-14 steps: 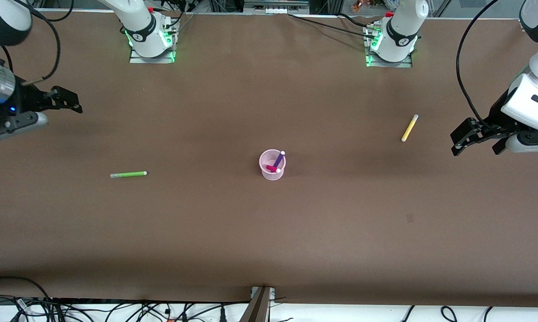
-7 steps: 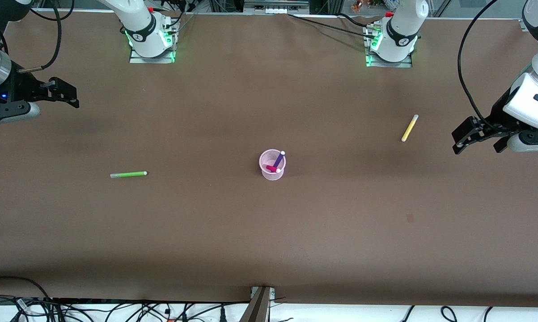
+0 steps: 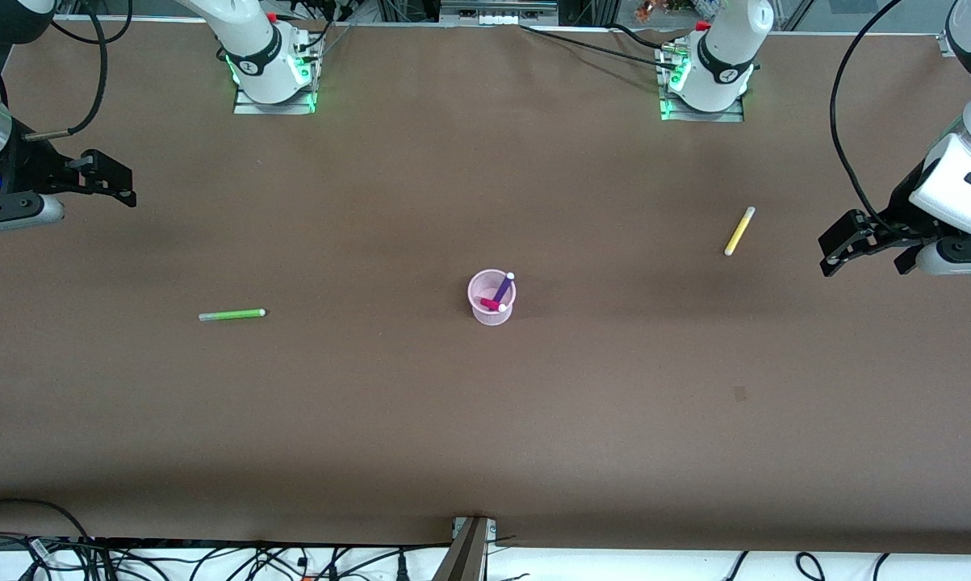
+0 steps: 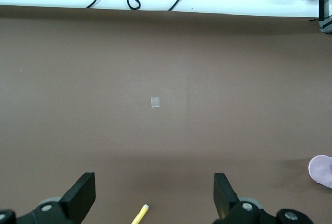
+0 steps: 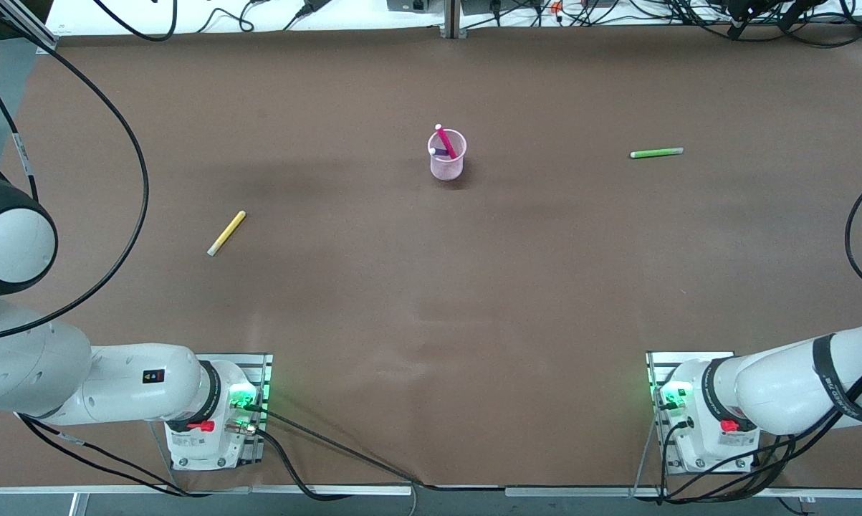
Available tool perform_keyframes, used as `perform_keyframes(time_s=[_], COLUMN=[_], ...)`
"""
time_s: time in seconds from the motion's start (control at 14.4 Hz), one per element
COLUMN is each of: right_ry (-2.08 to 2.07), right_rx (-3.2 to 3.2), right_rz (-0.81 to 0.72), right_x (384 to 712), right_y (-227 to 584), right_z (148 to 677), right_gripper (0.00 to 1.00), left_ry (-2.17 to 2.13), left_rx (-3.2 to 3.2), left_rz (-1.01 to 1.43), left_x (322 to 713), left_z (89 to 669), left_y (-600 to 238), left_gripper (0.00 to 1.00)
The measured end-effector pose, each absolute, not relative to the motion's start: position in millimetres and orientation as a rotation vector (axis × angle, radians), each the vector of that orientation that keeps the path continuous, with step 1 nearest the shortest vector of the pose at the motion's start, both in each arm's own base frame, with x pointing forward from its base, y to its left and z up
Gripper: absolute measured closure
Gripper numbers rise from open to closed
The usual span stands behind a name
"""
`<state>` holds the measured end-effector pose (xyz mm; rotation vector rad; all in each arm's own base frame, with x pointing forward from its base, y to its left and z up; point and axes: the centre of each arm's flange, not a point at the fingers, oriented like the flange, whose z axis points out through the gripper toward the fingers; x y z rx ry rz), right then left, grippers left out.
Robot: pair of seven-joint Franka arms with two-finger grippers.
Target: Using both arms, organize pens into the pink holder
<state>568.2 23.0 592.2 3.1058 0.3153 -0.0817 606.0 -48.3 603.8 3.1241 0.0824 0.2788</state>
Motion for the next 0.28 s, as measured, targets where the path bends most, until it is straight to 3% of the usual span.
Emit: perform_keyframes(time_s=[0.28], right_ry=[0.315], right_rx=[3.105], right_rz=[-0.084], right_x=[568.6], right_y=[23.3], right_z=[591.5], right_gripper=[0.0], left_ry=[-0.016], left_rx=[3.127], left_rz=[0.227], left_x=[603.0], left_z=[600.9], left_y=[-43.4], left_gripper=[0.0])
